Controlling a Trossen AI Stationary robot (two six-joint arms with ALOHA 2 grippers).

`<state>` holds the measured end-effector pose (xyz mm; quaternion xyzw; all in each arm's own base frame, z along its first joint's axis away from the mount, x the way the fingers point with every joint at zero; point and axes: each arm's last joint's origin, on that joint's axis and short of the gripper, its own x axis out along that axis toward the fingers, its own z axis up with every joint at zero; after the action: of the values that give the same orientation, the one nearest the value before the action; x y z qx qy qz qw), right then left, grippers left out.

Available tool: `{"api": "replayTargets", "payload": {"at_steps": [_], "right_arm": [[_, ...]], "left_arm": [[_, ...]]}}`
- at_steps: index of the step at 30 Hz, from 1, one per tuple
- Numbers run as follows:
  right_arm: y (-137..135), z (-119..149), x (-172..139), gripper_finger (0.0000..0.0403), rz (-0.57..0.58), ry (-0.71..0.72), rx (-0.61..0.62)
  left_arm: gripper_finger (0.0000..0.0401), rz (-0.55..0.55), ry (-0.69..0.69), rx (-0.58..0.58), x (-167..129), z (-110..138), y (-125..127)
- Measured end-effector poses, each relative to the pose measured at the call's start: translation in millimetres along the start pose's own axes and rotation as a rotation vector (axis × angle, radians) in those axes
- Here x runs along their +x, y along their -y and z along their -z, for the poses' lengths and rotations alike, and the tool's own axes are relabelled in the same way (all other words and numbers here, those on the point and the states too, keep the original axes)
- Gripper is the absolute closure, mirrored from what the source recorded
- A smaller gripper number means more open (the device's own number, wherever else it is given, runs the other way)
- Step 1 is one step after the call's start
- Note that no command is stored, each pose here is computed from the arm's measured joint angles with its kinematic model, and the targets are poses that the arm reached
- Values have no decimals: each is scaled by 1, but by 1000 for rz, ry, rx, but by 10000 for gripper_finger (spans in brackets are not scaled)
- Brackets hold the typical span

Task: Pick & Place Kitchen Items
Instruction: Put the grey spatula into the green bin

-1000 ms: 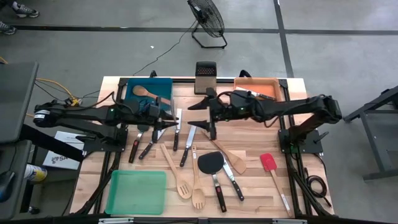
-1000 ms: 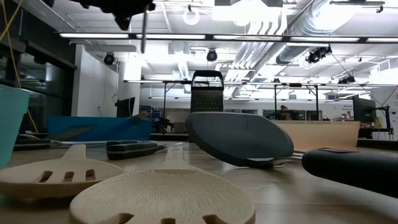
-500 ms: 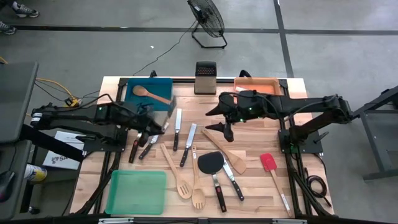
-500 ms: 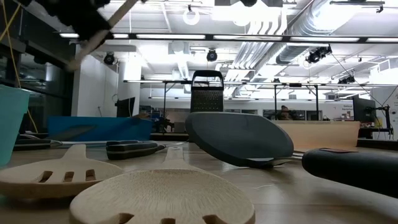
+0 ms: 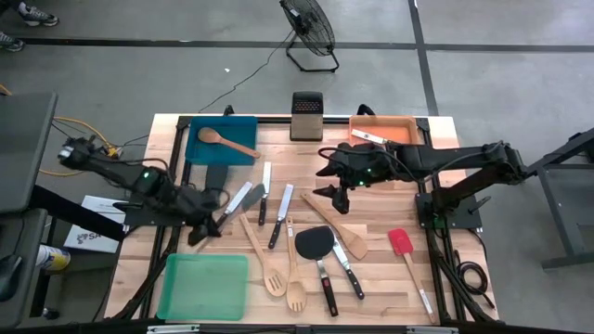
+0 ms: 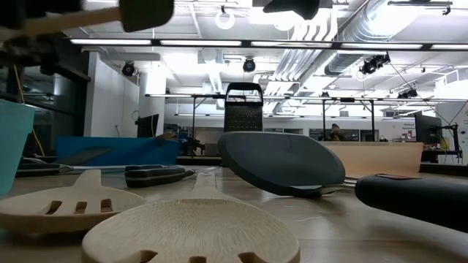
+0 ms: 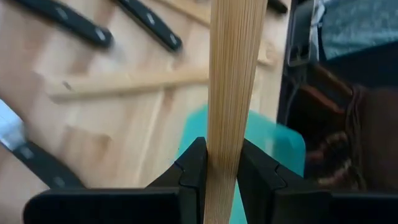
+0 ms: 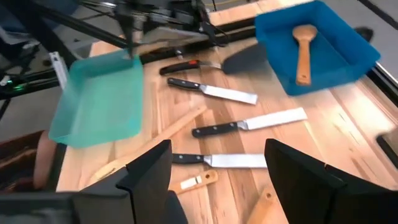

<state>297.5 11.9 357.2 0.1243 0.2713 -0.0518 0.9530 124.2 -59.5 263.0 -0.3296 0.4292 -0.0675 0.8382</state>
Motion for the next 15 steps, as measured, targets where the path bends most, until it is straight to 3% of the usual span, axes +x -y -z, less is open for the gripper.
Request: {"api": "replayTargets", "payload": {"at_steps": [10,15], "right_arm": [[2,6,0,154,35,-55,28],[2,6,0,155,37,-59,29]], "left_arm": [[344,-42,-167,68,18,45,27],[344,-93,-235,35,35,61,36]]}}
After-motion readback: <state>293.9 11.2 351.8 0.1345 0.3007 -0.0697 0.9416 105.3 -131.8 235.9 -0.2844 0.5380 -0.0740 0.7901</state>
